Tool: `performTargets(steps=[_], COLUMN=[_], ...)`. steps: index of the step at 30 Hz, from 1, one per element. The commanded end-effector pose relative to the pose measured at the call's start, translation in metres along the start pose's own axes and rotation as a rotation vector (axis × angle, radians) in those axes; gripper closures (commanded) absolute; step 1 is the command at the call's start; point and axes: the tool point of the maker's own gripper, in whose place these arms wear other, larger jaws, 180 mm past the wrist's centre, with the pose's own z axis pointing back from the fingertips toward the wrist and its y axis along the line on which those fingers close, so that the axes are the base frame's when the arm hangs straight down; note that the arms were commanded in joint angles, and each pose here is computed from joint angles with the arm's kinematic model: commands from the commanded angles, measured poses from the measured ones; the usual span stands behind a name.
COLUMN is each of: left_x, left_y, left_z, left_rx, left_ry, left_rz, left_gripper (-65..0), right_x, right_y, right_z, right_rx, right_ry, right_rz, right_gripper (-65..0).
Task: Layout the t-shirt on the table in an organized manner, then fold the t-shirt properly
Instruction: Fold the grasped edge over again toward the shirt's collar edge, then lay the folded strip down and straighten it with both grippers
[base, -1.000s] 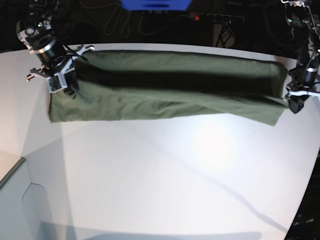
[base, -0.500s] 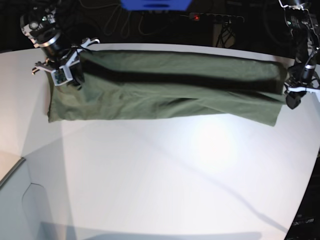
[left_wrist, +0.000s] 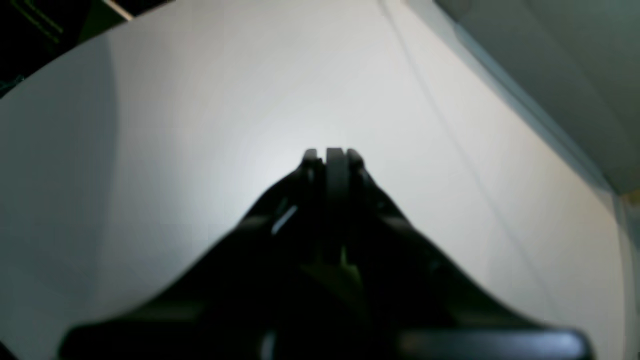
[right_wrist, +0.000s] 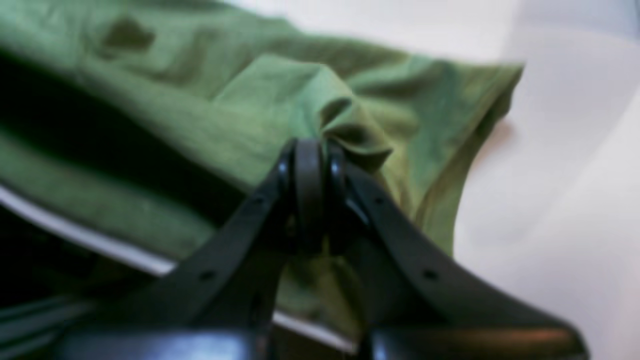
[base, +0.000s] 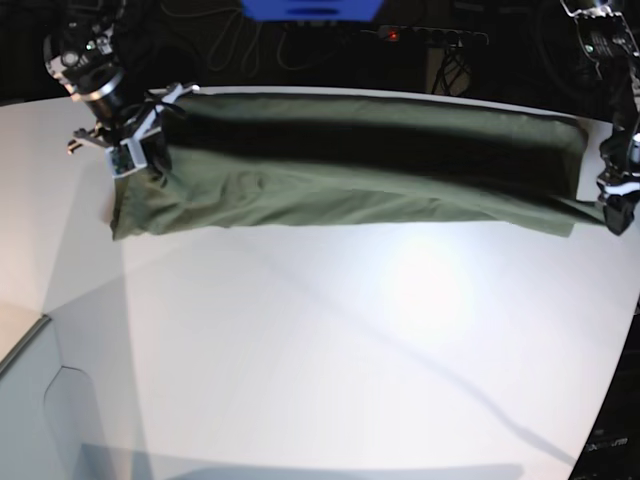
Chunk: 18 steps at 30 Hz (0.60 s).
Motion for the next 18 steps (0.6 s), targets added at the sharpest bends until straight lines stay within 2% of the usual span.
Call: performTargets(steps=[1,12,18], left_x=[0.026,0.062,0.057], left_y=[-0.010,-0.062,-0.057], left_z=[-0.005,-0.039,-0.037], left_rx=[-0.035,-0.151,-0.140], left_ry=[-0.074,-0.169,-0.154], left_rz=[-0.016,0.003,0.000], left_gripper=[-0.1,-0.1,-0.1], right_x=[0.007,0.016,0.015], right_y=[-0.001,-0.004,-0.004], right_z=[0.003,-0.002,-0.002], right_rx=[0.001,-0.004,-0.004], right_ry=[-0.031,-0.050,-0.047], right_rz=[0.000,0.005,0.005], right_gripper=[0.0,0.0,0.0])
